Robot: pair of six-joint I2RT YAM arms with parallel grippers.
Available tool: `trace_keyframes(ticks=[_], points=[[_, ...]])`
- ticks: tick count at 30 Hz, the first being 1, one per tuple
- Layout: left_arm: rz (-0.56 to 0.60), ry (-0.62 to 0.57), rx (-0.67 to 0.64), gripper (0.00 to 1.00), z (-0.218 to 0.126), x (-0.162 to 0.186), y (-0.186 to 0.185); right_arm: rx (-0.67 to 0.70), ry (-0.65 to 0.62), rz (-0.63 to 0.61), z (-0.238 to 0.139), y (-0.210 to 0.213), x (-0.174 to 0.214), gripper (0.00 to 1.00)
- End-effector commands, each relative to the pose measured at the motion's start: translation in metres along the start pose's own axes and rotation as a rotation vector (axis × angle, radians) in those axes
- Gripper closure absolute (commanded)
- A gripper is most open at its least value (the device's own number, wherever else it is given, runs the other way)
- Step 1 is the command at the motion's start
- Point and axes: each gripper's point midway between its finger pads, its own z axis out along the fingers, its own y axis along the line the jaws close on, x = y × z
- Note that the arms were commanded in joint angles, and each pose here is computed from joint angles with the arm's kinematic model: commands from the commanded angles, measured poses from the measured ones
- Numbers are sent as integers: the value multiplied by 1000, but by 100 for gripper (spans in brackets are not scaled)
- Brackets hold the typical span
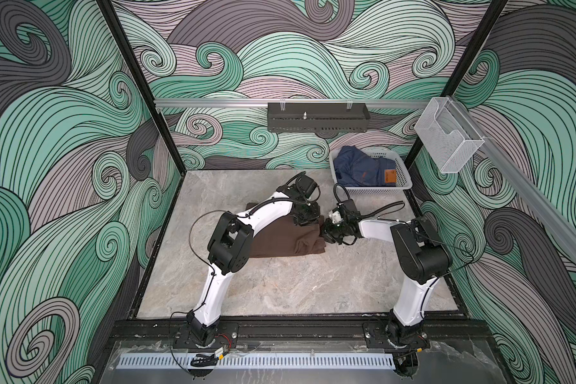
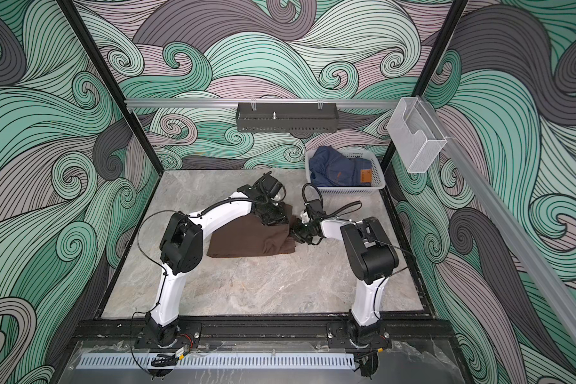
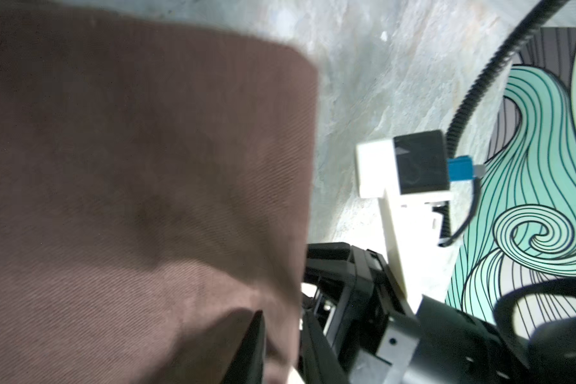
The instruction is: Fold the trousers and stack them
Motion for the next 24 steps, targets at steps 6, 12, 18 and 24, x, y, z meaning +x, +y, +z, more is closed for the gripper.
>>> trace_keyframes(ticks=[6, 12, 18, 24], points=[[33, -59, 116, 62, -39, -12, -33, 43, -64, -41, -38, 12, -12, 54], [59, -140, 160, 49, -93, -22, -34, 186, -169, -122, -91, 9, -25, 39], [9, -200, 145, 44, -135, -30, 8, 156, -132, -167, -98, 30, -22, 35], [-79, -226, 108, 42, -156, -28, 73, 127, -52, -169, -64, 41, -8, 35]])
